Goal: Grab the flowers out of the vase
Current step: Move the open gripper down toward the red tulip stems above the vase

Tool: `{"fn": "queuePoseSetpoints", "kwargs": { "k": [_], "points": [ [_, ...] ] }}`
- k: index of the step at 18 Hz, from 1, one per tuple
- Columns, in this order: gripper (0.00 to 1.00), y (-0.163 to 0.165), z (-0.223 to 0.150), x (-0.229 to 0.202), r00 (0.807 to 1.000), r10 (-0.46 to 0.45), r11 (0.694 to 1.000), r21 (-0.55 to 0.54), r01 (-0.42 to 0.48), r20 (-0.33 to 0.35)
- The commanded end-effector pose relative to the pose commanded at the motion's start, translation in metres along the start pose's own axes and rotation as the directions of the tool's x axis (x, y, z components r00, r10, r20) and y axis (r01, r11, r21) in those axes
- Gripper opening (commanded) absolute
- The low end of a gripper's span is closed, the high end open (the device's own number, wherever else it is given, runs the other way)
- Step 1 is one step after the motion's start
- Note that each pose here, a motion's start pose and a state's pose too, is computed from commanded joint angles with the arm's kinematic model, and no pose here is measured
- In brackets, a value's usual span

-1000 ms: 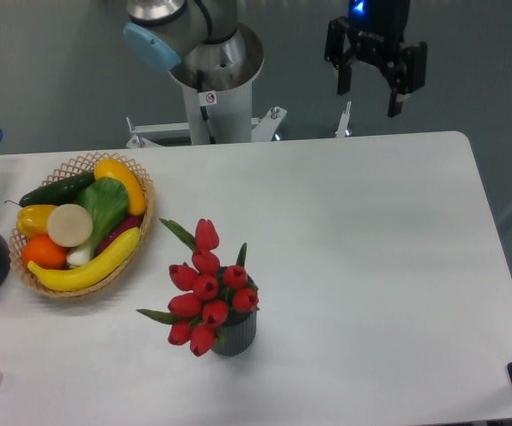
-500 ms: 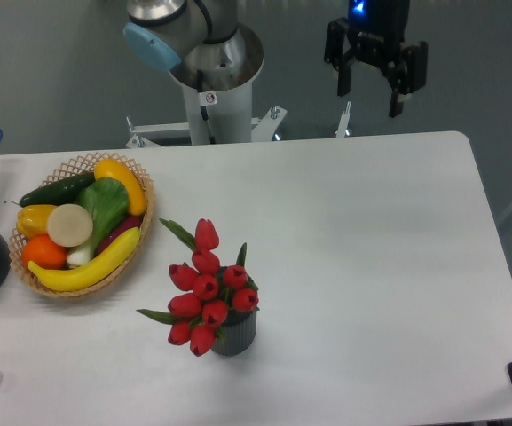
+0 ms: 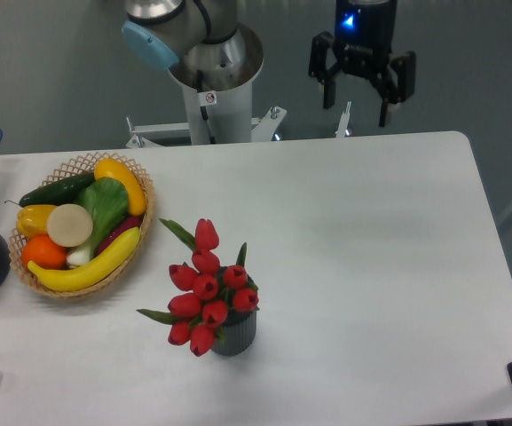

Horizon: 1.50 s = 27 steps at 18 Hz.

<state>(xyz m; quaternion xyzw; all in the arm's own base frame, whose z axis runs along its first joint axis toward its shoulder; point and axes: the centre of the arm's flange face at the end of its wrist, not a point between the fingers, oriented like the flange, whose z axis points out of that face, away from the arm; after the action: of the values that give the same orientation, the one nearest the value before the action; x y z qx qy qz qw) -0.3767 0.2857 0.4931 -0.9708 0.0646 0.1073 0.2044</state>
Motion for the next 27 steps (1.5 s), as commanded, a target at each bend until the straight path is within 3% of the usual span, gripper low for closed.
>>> {"fn": "queuePoseSetpoints", "kwargs": {
  "k": [5,12,17,23,27],
  "points": [
    [1.00,-0.011,0.019,0.016,0.989,-0.124,0.987,0.095,0.131,-0.080],
    [1.00,-0.017,0.045,0.040,0.971,-0.134,0.959,0.221,0.177,-0.197],
    [1.00,-0.044,0.089,0.044,0.987,-0.006,0.952,0.301,0.055,-0.161],
    [1.00,-0.052,0.128,0.036,0.990,0.058,0.944,0.330,-0.013,-0.127],
    [1.00,-0.067,0.141,0.037,0.980,0.084,0.898,0.441,0.003,-0.179]
  ]
}}
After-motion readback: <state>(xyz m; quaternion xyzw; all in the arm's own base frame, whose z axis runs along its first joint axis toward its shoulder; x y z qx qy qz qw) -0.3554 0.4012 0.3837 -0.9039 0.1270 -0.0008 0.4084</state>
